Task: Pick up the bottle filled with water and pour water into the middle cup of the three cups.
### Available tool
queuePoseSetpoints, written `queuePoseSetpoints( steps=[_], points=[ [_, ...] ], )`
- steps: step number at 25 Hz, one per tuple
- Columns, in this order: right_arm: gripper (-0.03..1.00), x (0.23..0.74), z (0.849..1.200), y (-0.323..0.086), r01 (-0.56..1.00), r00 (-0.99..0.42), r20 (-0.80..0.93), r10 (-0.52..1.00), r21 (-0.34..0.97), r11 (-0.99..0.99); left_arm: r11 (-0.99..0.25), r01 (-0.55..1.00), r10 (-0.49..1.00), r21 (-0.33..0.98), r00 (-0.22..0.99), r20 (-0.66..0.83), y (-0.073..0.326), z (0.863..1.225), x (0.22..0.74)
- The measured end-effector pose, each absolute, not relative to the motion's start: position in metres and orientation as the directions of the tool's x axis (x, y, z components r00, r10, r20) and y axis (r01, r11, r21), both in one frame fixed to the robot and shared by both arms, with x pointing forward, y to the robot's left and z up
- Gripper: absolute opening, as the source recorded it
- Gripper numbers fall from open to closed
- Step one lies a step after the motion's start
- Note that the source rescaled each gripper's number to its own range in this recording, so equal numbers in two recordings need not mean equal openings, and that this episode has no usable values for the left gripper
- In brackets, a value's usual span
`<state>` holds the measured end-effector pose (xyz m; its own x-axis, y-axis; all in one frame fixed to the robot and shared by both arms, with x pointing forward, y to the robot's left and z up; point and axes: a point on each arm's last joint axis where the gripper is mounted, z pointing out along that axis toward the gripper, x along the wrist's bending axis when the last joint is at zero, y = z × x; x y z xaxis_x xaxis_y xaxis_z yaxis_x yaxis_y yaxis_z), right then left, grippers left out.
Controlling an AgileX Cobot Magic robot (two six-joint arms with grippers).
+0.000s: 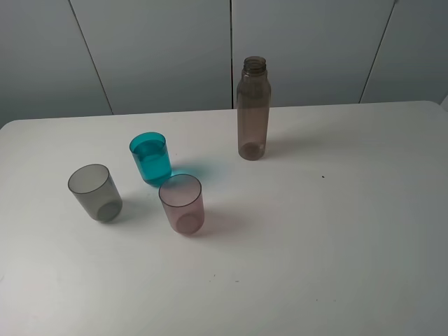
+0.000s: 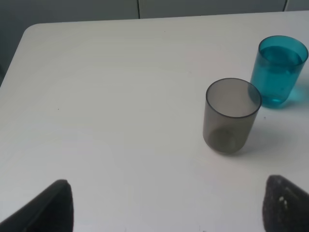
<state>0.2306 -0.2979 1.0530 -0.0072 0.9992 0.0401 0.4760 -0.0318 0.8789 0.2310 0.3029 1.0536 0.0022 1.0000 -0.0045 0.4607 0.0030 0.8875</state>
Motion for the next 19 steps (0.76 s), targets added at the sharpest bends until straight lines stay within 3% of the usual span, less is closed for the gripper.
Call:
queuePoseSetpoints(
  steps=[19],
  points=[
    [0.9, 0.2306, 1.053, -0.2979, 0.476, -0.006, 0.042, 0.999, 0.879, -0.034, 0.003, 0.461, 1.0, 0.888, 0.002, -0.005, 0.3029, 1.0536, 0.231]
  ],
)
